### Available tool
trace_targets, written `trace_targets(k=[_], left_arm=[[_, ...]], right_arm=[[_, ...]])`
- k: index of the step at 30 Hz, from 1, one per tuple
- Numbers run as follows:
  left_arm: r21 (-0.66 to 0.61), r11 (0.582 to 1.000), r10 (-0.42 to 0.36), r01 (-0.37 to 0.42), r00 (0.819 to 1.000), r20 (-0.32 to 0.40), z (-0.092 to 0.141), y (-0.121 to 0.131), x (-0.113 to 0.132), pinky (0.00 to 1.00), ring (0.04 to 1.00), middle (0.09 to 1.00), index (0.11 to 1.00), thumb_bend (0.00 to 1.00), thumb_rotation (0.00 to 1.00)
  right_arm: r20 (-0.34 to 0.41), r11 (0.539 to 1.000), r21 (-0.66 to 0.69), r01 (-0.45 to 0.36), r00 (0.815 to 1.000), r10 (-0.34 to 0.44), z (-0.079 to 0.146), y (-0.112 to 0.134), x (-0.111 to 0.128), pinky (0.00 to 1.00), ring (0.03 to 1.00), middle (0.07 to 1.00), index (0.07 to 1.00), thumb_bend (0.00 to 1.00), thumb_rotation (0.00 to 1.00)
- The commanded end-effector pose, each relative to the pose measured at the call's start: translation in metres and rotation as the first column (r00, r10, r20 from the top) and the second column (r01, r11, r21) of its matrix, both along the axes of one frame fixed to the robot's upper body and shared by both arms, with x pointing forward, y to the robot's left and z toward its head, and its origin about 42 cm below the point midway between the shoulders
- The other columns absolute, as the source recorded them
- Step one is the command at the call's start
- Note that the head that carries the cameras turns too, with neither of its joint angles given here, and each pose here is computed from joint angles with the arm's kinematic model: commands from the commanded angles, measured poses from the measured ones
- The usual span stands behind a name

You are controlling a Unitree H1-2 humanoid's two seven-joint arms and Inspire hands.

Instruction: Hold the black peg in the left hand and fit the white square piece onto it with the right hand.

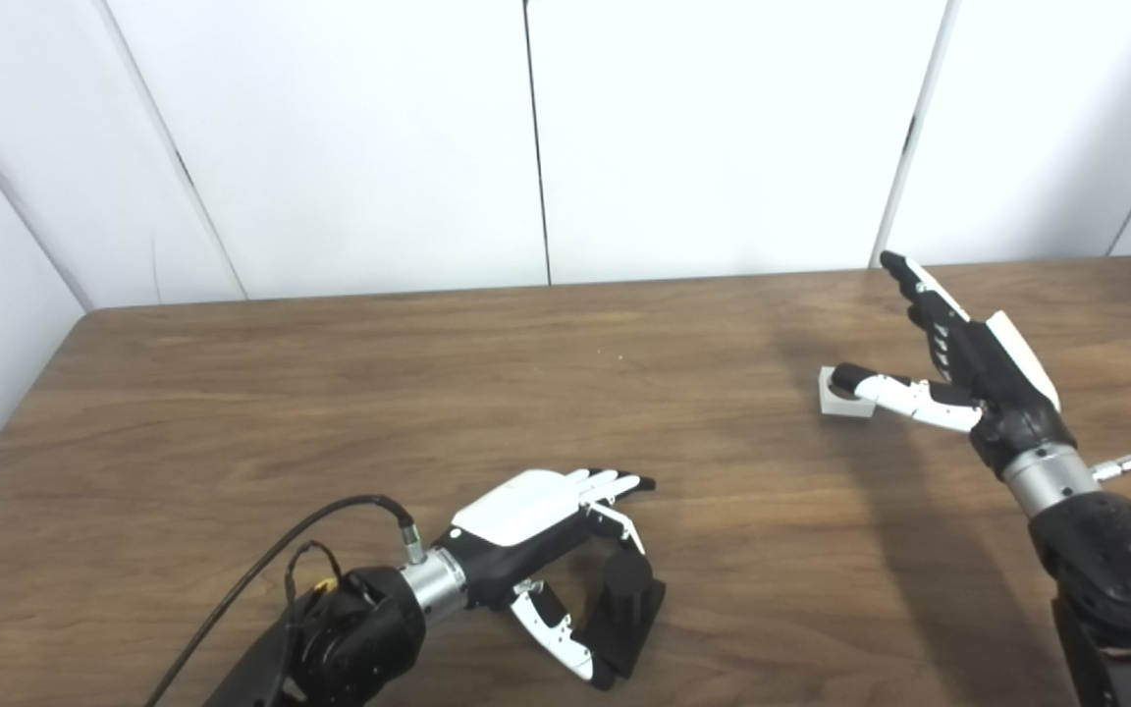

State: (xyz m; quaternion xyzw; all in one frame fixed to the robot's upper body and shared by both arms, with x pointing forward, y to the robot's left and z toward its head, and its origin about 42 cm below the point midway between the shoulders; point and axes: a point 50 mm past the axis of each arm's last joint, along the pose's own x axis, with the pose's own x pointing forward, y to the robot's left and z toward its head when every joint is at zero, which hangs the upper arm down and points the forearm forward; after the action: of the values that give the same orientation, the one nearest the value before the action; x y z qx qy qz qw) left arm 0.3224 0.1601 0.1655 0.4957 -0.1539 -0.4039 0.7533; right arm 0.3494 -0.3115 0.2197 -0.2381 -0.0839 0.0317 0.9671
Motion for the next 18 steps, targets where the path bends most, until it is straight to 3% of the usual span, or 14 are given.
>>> trace_targets(k=[1, 5, 9, 13, 18], left_arm=[[0.068, 0.998, 0.004, -0.002, 1.000, -0.023, -0.010, 0.005, 0.001, 1.00, 1.000, 1.000, 0.570, 0.95, 0.28], [0.069, 0.998, 0.005, -0.003, 1.000, -0.020, -0.009, 0.006, 0.002, 1.00, 1.000, 1.000, 0.574, 0.95, 0.28], [0.059, 0.998, 0.002, -0.001, 1.000, -0.015, -0.010, 0.007, 0.004, 1.00, 1.000, 1.000, 0.563, 0.95, 0.28], [0.062, 0.998, 0.007, -0.006, 1.000, -0.023, -0.011, 0.007, 0.004, 1.00, 1.000, 1.000, 0.563, 0.95, 0.28], [0.069, 0.998, 0.010, -0.008, 0.999, -0.032, -0.010, 0.008, 0.005, 1.00, 1.000, 1.000, 0.573, 0.95, 0.27]], right_arm=[[0.076, 0.999, -0.039, 0.007, 0.997, -0.004, 0.029, -0.006, 0.017, 1.00, 1.000, 0.984, 0.955, 0.77, 0.38], [0.051, 0.997, -0.071, 0.030, 0.998, -0.026, 0.034, -0.013, 0.031, 1.00, 1.000, 0.982, 0.940, 0.80, 0.35], [0.010, 0.979, -0.205, 0.022, 1.000, -0.020, 0.039, -0.023, 0.044, 1.00, 1.000, 0.993, 0.927, 0.81, 0.34], [-0.021, 0.927, -0.375, 0.017, 0.999, -0.027, 0.046, -0.029, 0.058, 1.00, 1.000, 1.000, 0.902, 0.85, 0.38], [-0.050, 0.855, -0.519, 0.015, 0.998, -0.048, 0.055, -0.030, 0.072, 1.00, 1.000, 1.000, 0.824, 0.90, 0.33]])
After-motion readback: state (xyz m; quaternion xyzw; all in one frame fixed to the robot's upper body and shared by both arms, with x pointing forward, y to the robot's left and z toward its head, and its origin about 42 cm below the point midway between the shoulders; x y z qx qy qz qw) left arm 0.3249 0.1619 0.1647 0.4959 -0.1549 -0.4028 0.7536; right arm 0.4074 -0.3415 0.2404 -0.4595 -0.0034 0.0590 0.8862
